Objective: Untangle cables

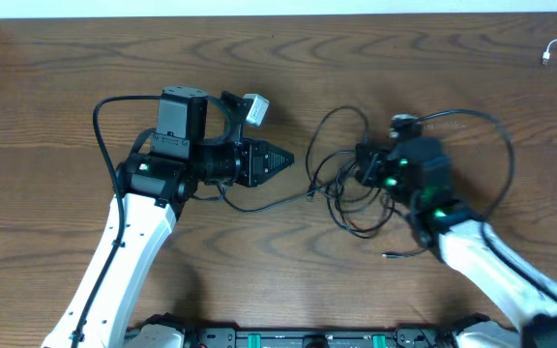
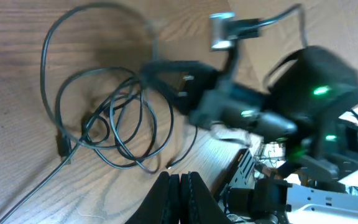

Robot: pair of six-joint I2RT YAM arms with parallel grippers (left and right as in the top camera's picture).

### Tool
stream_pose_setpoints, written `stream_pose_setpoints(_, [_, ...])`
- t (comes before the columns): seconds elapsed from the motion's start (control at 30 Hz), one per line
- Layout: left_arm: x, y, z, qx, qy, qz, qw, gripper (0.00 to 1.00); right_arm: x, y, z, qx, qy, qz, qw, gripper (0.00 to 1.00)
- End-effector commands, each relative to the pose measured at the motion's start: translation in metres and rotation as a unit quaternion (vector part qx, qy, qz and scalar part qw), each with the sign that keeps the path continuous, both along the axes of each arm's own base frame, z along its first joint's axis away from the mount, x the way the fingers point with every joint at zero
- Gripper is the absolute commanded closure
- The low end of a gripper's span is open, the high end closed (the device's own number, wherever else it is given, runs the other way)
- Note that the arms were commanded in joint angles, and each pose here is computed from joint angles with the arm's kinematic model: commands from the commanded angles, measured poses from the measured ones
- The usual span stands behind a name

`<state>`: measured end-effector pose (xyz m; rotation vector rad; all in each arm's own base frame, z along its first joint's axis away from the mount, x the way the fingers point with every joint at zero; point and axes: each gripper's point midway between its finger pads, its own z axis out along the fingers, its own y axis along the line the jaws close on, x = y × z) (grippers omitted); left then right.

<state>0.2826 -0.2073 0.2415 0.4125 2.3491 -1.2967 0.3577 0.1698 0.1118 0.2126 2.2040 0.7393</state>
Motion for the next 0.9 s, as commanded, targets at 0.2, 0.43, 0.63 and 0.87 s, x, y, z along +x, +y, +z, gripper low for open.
stream_pose_setpoints(0.2, [0.000, -0.002, 0.006, -0.006, -0.010, -0.008, 1.000, 0.92, 0.045, 0.018, 0.030, 0.034, -0.129, -0.035, 0.990, 0.99])
stream_pose_setpoints(0.43, [0.000, -0.002, 0.006, -0.006, -0.010, -0.008, 1.000, 0.92, 0.039, 0.020, 0.088, 0.194, -0.131, -0.008, 0.972, 0.99])
stream_pose_setpoints(0.63, [0.000, -0.002, 0.006, -0.006, -0.010, -0.008, 1.000, 0.92, 0.010, 0.021, 0.029, 0.240, 0.072, 0.000, 0.968, 0.98])
stream_pose_setpoints(0.87, [0.000, -0.002, 0.006, -0.006, -0.009, -0.008, 1.000, 0.92, 0.013, -0.011, -0.003, 0.119, 0.059, -0.028, 0.991, 0.98])
